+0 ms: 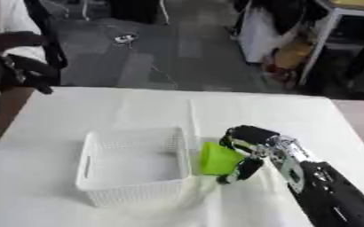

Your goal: Pick up objects on the table and place them in the box.

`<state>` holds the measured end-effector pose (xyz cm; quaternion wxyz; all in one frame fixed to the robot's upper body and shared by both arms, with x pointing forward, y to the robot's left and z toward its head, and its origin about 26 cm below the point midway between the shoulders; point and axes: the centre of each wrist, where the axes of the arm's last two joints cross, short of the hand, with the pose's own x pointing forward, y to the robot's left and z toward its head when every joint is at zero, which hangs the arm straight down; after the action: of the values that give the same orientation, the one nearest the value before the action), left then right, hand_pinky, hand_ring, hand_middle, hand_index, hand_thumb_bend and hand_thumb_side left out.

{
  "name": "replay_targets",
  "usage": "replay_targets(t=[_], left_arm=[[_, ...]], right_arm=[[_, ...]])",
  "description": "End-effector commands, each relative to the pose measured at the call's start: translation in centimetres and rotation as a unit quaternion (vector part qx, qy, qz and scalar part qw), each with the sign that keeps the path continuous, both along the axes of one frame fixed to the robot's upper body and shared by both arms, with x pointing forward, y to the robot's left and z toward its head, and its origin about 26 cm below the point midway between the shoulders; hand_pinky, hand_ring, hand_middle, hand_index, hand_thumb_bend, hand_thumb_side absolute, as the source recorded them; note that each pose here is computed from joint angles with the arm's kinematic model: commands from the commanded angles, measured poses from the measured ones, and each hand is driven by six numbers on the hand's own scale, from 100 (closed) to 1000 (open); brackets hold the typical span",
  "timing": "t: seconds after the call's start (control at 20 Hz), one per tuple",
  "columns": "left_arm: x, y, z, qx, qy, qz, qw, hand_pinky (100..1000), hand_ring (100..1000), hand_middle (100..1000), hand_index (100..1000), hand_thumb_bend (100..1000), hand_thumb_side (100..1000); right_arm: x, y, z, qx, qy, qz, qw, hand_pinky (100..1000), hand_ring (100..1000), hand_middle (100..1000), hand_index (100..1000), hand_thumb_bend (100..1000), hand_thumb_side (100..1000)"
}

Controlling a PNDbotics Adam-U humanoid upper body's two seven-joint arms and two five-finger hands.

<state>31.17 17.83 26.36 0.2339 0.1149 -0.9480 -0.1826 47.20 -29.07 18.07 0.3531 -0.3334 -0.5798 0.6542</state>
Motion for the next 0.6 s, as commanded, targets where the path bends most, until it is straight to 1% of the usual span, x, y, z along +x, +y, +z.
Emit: replay_targets(t=[0.05,0.1,0.15,0.2,0.25,0.3,0.35,0.4,0.6], left_arm=[[-0.4,-0.2,0.8,-0.002,-0.015,-0.008,1.000,474,581,761,840,245,982],[-0.4,-0.2,0.8,-0.002,-0.015,-0.008,1.000,474,581,761,840,245,981],[-0.4,-0.2,0.8,-0.002,-0.015,-0.008,1.000,474,581,761,840,245,981],[-0.4,-0.2,0.7,-0.002,-0.015,-0.008,1.000,474,581,762,840,245,981],[-0.4,-0.1,0.7,-0.001,-0.015,-0.007,1.000,474,581,762,840,245,981],[-0.4,-0.1,0.7,-0.001,-0.015,-0.007,1.000,474,581,761,840,245,981],[-0.4,-0.1,0.7,-0.001,-0.015,-0.006,1.000,474,581,761,840,245,981],[-0.4,-0.1,0.7,-0.001,-0.014,-0.005,1.000,474,581,761,840,245,981],[-0.3,0.2,0.6,0.001,-0.012,0.000,1.000,474,581,762,840,244,981]], right_arm=[[0.0,-0.3,1.3,0.016,-0.056,0.011,0.998,100,100,100,367,100,577],[0.0,-0.4,1.2,0.022,-0.063,0.015,0.998,100,100,100,318,100,758],[0.0,-0.5,1.2,0.026,-0.070,0.019,0.997,100,100,100,318,100,758],[-0.1,-0.6,1.1,0.028,-0.075,0.022,0.997,100,100,100,291,100,813],[-0.1,-0.7,1.0,0.028,-0.078,0.024,0.996,100,100,100,293,100,813],[-0.1,-0.8,0.9,0.026,-0.079,0.026,0.996,100,100,100,271,100,827],[-0.1,-0.9,0.8,0.025,-0.078,0.028,0.996,100,100,100,275,100,822],[-0.1,-1.0,0.8,0.024,-0.077,0.030,0.996,100,100,100,257,100,847],[-0.2,-1.5,1.4,0.016,-0.071,0.041,0.997,100,100,100,240,100,857]])
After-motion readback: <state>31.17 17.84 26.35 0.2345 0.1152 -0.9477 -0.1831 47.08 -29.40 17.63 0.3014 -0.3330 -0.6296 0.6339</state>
